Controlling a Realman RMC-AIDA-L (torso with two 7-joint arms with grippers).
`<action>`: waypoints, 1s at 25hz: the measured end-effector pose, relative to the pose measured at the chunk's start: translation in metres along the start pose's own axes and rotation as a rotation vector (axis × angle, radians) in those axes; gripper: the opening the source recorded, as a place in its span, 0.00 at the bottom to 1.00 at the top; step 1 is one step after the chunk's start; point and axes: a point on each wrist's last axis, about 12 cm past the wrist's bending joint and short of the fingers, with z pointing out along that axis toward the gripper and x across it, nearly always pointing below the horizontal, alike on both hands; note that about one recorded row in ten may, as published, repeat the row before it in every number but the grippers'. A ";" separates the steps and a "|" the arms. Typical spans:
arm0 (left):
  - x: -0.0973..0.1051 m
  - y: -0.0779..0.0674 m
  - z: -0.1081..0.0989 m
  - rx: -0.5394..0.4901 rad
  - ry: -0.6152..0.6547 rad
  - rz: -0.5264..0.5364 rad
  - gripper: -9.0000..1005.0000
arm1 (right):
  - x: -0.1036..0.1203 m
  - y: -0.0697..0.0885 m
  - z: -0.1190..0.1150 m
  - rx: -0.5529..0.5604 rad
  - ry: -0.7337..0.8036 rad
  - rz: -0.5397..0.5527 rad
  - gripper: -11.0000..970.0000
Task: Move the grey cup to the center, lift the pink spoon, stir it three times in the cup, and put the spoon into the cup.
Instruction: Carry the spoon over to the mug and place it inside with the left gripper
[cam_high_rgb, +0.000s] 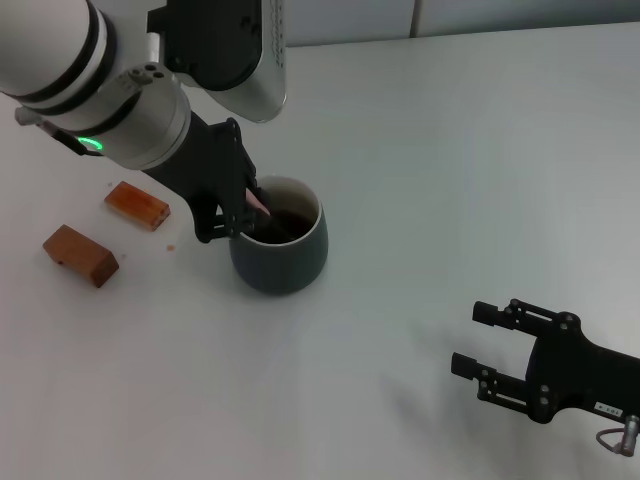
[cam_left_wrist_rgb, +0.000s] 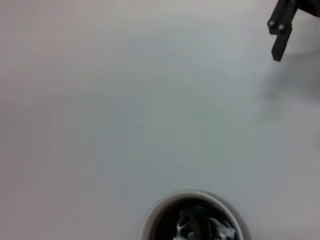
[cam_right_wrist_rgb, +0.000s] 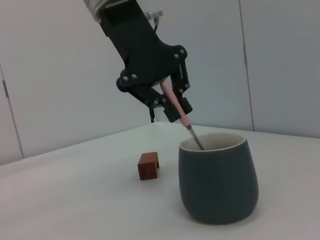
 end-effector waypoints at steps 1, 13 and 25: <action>-0.001 0.001 0.001 -0.011 -0.004 0.000 0.14 | 0.000 0.000 0.000 0.000 0.000 0.001 0.73; 0.009 0.008 0.004 -0.063 0.070 -0.039 0.14 | 0.001 0.002 0.001 -0.003 -0.004 0.009 0.73; 0.004 -0.001 0.000 0.007 0.025 -0.017 0.14 | 0.001 0.002 0.002 -0.005 -0.006 0.013 0.73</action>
